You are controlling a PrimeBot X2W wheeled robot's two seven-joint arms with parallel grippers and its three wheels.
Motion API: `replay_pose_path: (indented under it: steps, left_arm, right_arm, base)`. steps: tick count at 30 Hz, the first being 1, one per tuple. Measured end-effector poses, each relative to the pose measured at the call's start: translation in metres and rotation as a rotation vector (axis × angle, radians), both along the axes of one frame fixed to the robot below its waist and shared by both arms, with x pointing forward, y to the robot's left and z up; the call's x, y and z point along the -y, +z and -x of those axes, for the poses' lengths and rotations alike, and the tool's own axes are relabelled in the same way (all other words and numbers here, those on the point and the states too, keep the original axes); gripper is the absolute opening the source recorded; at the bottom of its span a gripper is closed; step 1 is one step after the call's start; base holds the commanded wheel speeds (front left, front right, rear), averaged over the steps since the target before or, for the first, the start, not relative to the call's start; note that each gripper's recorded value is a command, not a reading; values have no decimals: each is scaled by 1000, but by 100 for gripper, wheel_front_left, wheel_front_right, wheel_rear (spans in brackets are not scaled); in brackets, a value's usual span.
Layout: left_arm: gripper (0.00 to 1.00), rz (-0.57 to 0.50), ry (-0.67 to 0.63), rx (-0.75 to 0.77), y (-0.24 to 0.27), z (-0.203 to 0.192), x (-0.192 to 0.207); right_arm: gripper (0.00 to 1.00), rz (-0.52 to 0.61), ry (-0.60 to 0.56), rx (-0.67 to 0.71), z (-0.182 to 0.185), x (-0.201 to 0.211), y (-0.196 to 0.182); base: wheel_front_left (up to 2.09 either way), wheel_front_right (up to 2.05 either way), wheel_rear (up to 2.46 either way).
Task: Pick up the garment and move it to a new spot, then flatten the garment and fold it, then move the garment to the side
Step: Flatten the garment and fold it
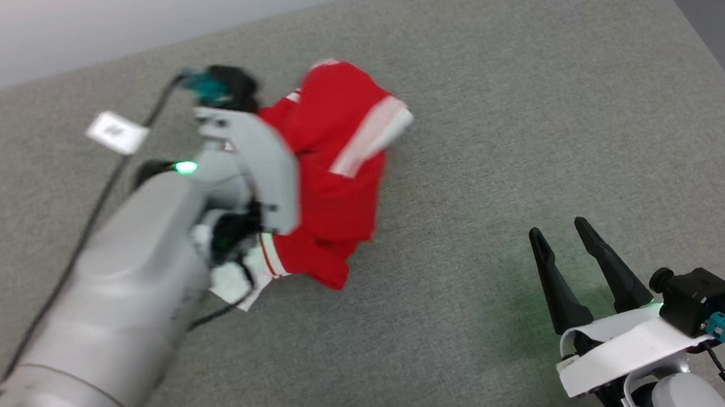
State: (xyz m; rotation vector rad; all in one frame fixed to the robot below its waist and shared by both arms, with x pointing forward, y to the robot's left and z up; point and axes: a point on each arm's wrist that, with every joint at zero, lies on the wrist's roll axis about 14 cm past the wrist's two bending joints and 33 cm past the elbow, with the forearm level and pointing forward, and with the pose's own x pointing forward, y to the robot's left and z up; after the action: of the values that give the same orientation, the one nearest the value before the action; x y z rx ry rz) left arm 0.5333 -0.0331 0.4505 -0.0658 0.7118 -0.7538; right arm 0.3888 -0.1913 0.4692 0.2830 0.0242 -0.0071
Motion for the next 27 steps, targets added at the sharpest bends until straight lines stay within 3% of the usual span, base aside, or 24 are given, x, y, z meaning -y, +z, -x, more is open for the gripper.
replay_pose_path:
  steps: [8, 9, 10, 11, 12, 21, 27]
  left_arm:
    - [0, -90, 157, 16, -15, -24, -52]
    - [36, -94, 167, 7, -17, -24, -55]
    - [78, -92, 167, 2, -18, -22, -55]
    - [78, -83, 170, 0, -17, -20, -54]
    - [100, -70, 175, 0, -16, -19, -53]
    - [100, 109, 270, 129, 25, -19, -65]
    - [100, 184, 358, 226, 20, 9, -105]
  right_arm:
    - [100, 5, -4, -2, -1, 2, -1]
    - [100, 5, 1, -2, -1, 0, -1]
    - [100, 4, 7, -1, -2, -2, -1]
    - [100, 6, 12, 0, -2, -3, -1]
    - [100, 10, 18, 1, -3, -5, 0]
    - [100, 75, 98, 23, -6, -27, 6]
    - [100, 143, 185, 17, -13, -43, 5]
  base:
    - [0, 0, 0]
    - [0, 0, 0]
    - [0, 0, 0]
    - [0, 0, 0]
    - [0, 0, 0]
    - [0, 0, 0]
    - [0, 0, 0]
